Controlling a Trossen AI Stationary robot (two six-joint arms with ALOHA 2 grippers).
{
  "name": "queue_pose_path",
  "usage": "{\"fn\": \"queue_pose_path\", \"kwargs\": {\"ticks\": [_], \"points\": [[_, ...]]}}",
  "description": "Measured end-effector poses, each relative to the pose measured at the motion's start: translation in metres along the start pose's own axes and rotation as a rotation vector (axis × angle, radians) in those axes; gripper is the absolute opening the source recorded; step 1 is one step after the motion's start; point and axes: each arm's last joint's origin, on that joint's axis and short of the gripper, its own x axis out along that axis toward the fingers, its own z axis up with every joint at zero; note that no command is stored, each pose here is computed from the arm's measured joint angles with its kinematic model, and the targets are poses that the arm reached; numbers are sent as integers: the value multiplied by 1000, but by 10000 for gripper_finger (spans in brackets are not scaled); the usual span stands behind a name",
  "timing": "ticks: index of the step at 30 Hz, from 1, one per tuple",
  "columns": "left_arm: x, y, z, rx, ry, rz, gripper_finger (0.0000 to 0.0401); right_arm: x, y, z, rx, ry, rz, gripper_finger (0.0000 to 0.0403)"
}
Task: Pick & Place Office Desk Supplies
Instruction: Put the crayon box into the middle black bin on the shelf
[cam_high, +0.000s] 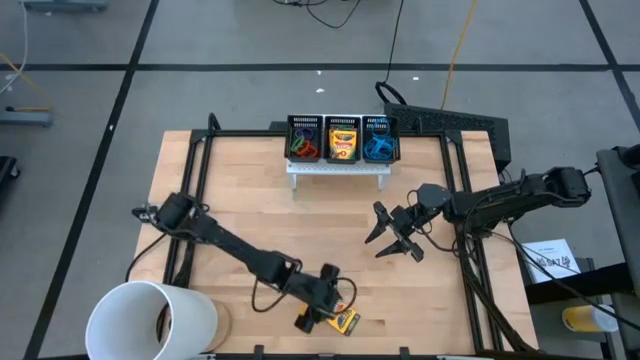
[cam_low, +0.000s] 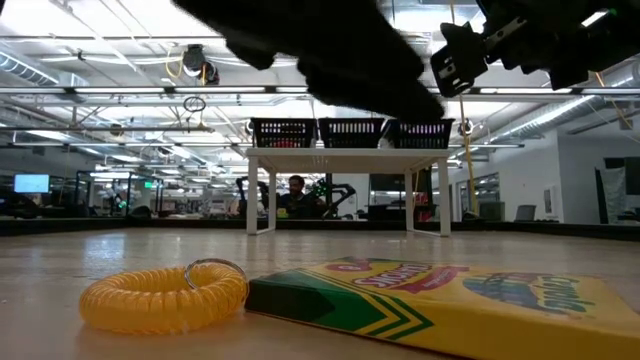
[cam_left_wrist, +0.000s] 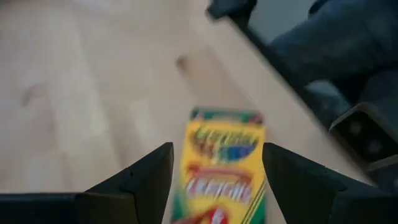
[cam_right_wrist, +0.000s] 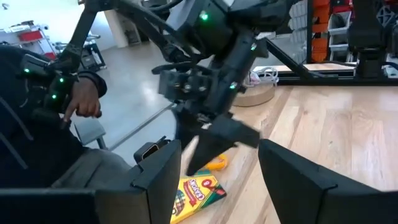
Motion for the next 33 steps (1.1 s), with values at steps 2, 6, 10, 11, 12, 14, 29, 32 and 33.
{"fn": "queue_pose_path", "kwargs": {"ticks": [2, 6, 10, 11, 12, 14, 29, 32, 33], "points": [[7, -7, -1, 6, -30, -19, 255, 0, 0, 0, 3, 3, -1, 205], [18, -18, -12, 49, 3, -38, 255, 0, 0, 0, -6, -1, -2, 205], [30, -26, -23, 42, 25, -46, 255, -1, -1, 2, -8, -18, -4, 205], [34, -26, -27, 37, 41, -37, 255, -1, -1, 3, -3, -23, -2, 205], [38, -27, -30, 31, 45, -22, 255, -1, -1, 3, 3, -26, -1, 205], [44, -26, -37, 25, 63, 21, 255, -1, 0, 3, 11, -27, -1, 205], [50, 9, -47, -280, 53, 397, 255, 6, 11, 0, 156, 0, 57, 205], [49, 16, -47, -329, 46, 412, 255, 8, 13, -8, 368, 75, 40, 205], [49, 18, -47, -339, 45, 413, 255, 8, 13, -12, 409, 106, 10, 205]]}}
